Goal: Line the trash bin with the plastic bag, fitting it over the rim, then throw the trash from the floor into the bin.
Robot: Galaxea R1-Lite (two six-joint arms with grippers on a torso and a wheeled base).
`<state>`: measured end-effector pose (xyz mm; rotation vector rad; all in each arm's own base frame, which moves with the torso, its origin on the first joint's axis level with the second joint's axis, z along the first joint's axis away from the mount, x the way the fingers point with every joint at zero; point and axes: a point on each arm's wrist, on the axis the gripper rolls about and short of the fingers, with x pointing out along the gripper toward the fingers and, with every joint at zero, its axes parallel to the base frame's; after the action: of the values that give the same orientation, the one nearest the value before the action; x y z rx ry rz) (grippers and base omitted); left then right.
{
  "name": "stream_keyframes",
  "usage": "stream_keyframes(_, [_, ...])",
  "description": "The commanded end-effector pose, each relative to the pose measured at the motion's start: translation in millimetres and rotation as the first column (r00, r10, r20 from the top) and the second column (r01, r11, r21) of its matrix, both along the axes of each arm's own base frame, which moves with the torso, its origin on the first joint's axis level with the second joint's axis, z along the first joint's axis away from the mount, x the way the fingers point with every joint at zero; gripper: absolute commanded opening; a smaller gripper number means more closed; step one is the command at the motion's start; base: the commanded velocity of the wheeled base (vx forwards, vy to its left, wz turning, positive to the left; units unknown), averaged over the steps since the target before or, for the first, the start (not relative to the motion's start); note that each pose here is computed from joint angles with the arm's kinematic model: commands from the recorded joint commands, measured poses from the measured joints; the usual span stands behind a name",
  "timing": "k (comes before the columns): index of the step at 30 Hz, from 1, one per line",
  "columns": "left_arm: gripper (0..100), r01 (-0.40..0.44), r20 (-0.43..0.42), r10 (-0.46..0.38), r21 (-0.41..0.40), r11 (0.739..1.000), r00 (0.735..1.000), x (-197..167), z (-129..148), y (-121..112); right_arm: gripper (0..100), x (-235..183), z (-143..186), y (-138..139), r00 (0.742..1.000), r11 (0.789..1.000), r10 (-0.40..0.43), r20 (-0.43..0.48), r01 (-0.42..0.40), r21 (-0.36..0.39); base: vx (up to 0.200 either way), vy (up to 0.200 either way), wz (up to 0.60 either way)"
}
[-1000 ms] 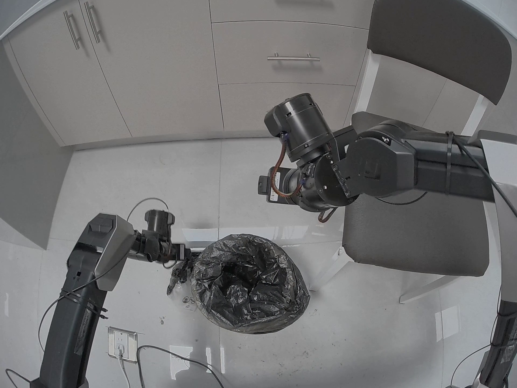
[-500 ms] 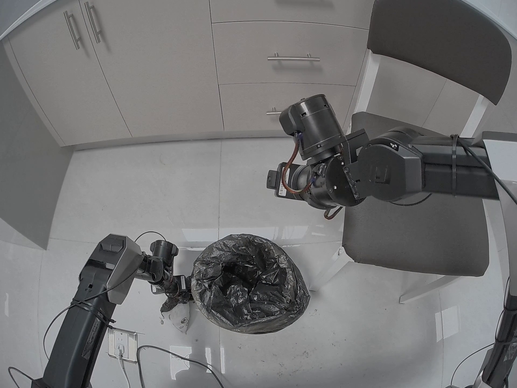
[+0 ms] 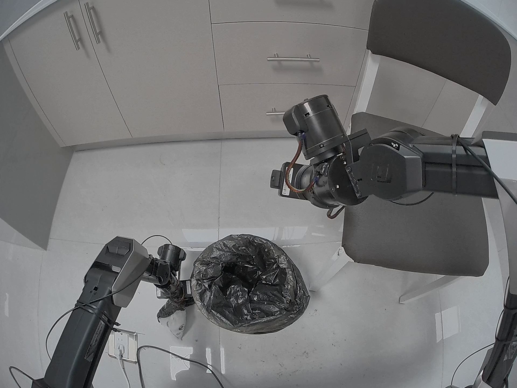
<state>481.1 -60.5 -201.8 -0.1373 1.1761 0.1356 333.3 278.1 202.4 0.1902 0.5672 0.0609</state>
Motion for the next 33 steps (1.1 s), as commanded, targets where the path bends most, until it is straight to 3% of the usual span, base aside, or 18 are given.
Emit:
stream_keyframes(1, [0, -0.006, -0.039, 0.006, 0.006, 1.000, 0.999, -4.1, -3.7, 2.1, 100, 1.0, -1.0, 0.5, 1.000, 1.000, 0.001, 0.000, -0.001, -0.003, 0.000, 0.000, 0.00])
stream_keyframes(8, [0, -0.011, -0.192, 0.017, 0.029, 1.000, 0.981, -19.1, -7.8, 6.9, 100, 1.4, -1.0, 0.0, 1.000, 1.000, -0.002, 0.001, 0.002, -0.003, 0.000, 0.000, 0.00])
stream_keyframes(9, [0, -0.009, -0.282, 0.021, 0.047, 0.999, 0.959, -27.7, -7.9, 12.3, 100, 0.9, -1.4, 0.5, 1.000, 1.000, -0.001, -0.001, 0.001, -0.002, 0.000, 0.000, 0.00])
stream_keyframes(12, [0, -0.022, -0.265, 0.037, 0.060, 0.998, 0.964, -18.4, 26.9, 18.8, 100, 0.7, -0.8, 0.3, 1.000, 1.000, 0.000, -0.001, 0.000, 0.001, 0.000, 0.000, 0.00])
stream_keyframes(13, [0, -0.032, -0.238, 0.046, 0.063, 0.998, 0.970, -11.9, 49.6, 26.2, 100, 0.6, 2.1, 0.2, 1.000, 1.000, 0.000, 0.014, 0.000, 0.012, 0.000, 0.000, 0.00])
stream_keyframes(14, [0, -0.032, -0.238, 0.046, 0.063, 0.998, 0.970, -11.9, 49.6, 26.2, 100, 0.6, 2.1, 0.2, 1.000, 1.000, 0.000, 0.014, 0.000, 0.012, 0.000, 0.000, 0.00])
stream_keyframes(18, [0, -0.028, -0.211, 0.041, 0.064, 0.998, 0.977, -5.0, 111.3, 43.2, 100, 5.5, 7.0, -1.6, 0.998, 1.000, 0.004, 0.056, -0.005, 0.026, 0.000, 0.000, 0.00])
stream_keyframes(25, [0, -0.056, -0.187, 0.066, 0.059, 0.997, 0.980, -12.3, 198.4, 59.3, 100, 6.5, 11.0, -7.3, 0.999, 0.999, 0.012, 0.053, -0.014, 0.032, 0.000, 0.000, 0.00])
stream_keyframes(27, [0, -0.050, -0.186, 0.060, 0.059, 0.997, 0.981, -23.8, 242.0, 60.7, 100, 1.6, 19.6, -11.0, 0.998, 0.999, 0.025, 0.058, -0.028, 0.045, 0.000, 0.000, 0.00])
stream_keyframes(29, [0, -0.040, -0.202, 0.052, 0.061, 0.997, 0.978, -29.4, 253.7, 60.0, 100, -0.6, 20.5, -11.9, 0.998, 0.999, 0.028, 0.053, -0.031, 0.042, 0.000, 0.000, 0.00])
stream_keyframes(30, [0, 0.003, -0.272, 0.015, 0.065, 0.998, 0.962, -50.5, 288.0, 59.4, 100, -8.5, 21.8, -14.4, 0.999, 0.999, 0.032, 0.032, -0.033, 0.034, 0.000, 0.000, 0.00])
stream_keyframes(31, [0, 0.003, -0.272, 0.015, 0.065, 0.998, 0.962, -50.5, 288.0, 59.4, 100, -8.5, 21.8, -14.4, 0.999, 0.999, 0.032, 0.032, -0.033, 0.034, 0.000, 0.000, 0.00])
stream_keyframes(32, [0, 0.026, -0.346, -0.004, 0.060, 0.998, 0.938, -76.0, 322.7, 55.8, 100, -17.8, 22.4, -19.8, 0.999, 0.999, 0.033, 0.016, -0.033, 0.028, 0.000, 0.000, 0.00])
stream_keyframes(33, [0, 0.036, -0.381, -0.017, 0.044, 0.998, 0.925, -89.1, 338.4, 52.6, 100, -23.2, 22.4, -22.7, 0.999, 0.999, 0.036, 0.010, -0.037, 0.026, 0.000, 0.000, 0.00])
